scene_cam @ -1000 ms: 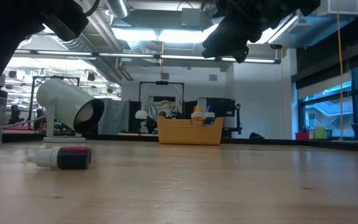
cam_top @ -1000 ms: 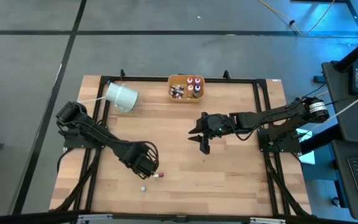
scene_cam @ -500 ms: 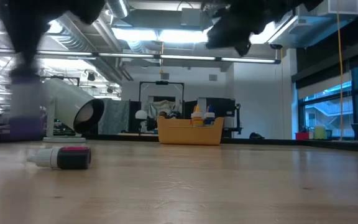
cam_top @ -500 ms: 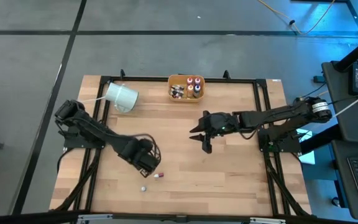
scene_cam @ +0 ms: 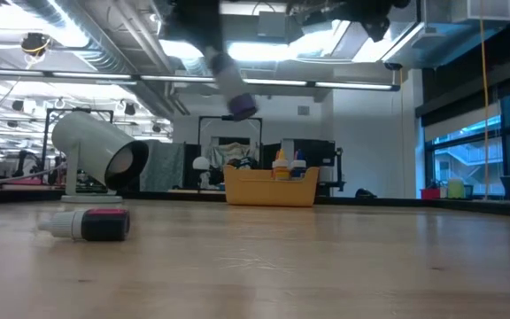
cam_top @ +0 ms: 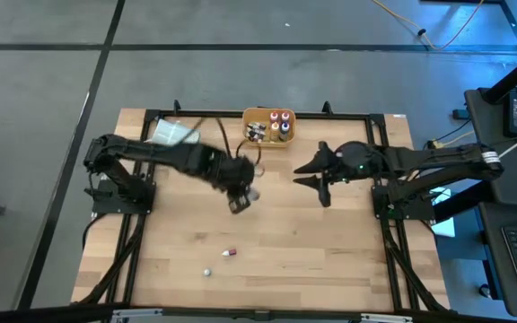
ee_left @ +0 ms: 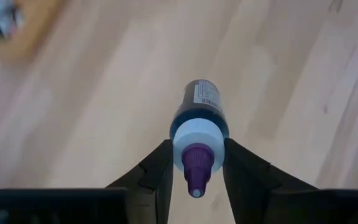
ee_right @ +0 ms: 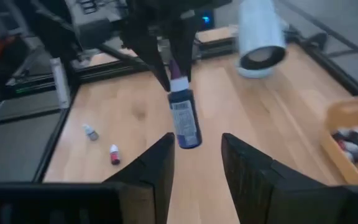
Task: Pick & Place food coloring
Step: Move the violet food coloring bottle to the top center of the table
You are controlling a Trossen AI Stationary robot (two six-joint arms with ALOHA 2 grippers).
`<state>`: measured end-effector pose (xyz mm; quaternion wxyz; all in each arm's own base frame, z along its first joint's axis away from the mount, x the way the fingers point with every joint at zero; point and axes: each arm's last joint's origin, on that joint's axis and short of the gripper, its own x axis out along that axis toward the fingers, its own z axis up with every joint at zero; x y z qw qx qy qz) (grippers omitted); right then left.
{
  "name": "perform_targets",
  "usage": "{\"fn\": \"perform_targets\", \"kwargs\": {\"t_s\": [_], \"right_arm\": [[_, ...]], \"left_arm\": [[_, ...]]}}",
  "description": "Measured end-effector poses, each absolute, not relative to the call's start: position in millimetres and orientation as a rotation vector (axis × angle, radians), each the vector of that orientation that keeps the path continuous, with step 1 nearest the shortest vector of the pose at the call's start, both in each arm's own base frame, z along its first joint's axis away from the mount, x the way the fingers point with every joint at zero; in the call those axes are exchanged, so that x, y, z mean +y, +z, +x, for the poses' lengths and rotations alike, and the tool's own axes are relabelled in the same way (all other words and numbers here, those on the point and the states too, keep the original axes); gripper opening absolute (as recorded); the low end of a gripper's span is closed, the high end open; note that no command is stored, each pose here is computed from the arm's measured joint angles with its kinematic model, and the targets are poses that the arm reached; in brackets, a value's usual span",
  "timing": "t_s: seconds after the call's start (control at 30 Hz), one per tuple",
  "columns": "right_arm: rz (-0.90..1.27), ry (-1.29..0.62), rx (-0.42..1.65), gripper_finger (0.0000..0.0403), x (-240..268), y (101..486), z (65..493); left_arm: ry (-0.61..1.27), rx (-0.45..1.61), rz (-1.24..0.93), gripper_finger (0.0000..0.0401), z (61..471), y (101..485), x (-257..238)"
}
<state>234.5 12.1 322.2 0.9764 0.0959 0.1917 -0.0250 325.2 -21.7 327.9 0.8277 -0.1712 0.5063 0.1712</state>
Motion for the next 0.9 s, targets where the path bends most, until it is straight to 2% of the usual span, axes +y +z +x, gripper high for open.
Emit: {"fn": "perform_targets", "kwargs": {"t_s": [0.23, 0.43, 0.63, 0.9], "right_arm": [[0.196, -0.227, 0.427, 0.0134, 6.3, 319.6, 225.3], [0.175, -0.314, 0.427, 0.0134, 3.8, 318.5, 224.5], [0.157, -0.382, 0.42, 0.0134, 1.9, 318.4, 223.7], [0.148, -0.479, 0.412, 0.0134, -0.7, 317.7, 222.4]], "left_arm": [[0.279, 0.998, -0.229, 0.0112, 350.0, 343.3, 32.2], [0.266, 1.083, -0.11, 0.0112, 378.5, 338.5, 71.7], [0.288, 1.198, -0.081, 0.0113, 406.2, 308.5, 110.7], [0.247, 1.296, -0.034, 0.0116, 427.3, 265.1, 131.4]]}}
